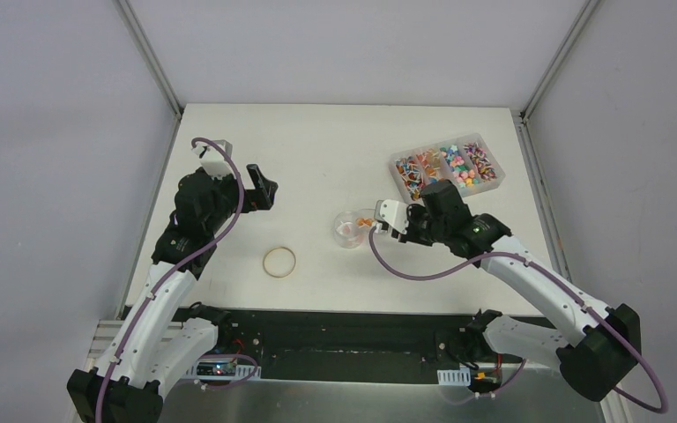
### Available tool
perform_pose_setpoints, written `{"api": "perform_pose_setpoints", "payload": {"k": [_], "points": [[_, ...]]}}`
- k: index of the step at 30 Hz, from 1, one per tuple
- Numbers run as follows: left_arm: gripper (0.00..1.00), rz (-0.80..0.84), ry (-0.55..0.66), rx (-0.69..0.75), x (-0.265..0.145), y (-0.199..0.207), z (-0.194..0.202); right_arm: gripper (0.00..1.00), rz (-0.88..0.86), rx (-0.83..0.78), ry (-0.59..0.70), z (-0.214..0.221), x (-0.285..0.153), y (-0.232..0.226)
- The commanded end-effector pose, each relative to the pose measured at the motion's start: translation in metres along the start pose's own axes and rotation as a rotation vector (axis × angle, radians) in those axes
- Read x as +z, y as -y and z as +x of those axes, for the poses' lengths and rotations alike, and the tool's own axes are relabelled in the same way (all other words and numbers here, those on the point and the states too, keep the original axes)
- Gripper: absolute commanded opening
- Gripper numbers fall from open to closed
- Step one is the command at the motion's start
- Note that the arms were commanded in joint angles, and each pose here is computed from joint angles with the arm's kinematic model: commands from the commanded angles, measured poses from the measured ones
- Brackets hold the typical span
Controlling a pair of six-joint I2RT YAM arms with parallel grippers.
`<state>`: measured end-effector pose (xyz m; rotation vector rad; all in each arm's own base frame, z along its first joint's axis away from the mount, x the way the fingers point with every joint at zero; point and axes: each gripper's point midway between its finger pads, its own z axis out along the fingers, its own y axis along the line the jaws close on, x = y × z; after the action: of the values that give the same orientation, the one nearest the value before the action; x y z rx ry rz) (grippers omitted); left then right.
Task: Pack the candies
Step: Place the fake candies in the packing bottle.
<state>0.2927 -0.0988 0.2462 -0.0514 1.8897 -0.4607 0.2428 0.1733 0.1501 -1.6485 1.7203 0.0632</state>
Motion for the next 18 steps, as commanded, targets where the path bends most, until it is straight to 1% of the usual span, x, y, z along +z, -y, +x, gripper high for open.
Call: {"api": "perform_pose_setpoints", "payload": {"k": [1,8,18], "points": [[0.99,0.006,0.036,0.000,-0.0024,0.0020,-0.0084,0.00,0.076,-0.034,0.027,-0.0206,-0.0121,0.0230],[0.99,0.007,0.035,0.000,-0.0023,0.0020,-0.0077,0.00,0.086,-0.052,0.012,-0.0229,-0.0114,0.0229],[0.99,0.008,0.034,0.001,-0.0020,0.0020,-0.0076,0.00,0.123,-0.096,-0.048,-0.0283,-0.0150,0.0277]]}}
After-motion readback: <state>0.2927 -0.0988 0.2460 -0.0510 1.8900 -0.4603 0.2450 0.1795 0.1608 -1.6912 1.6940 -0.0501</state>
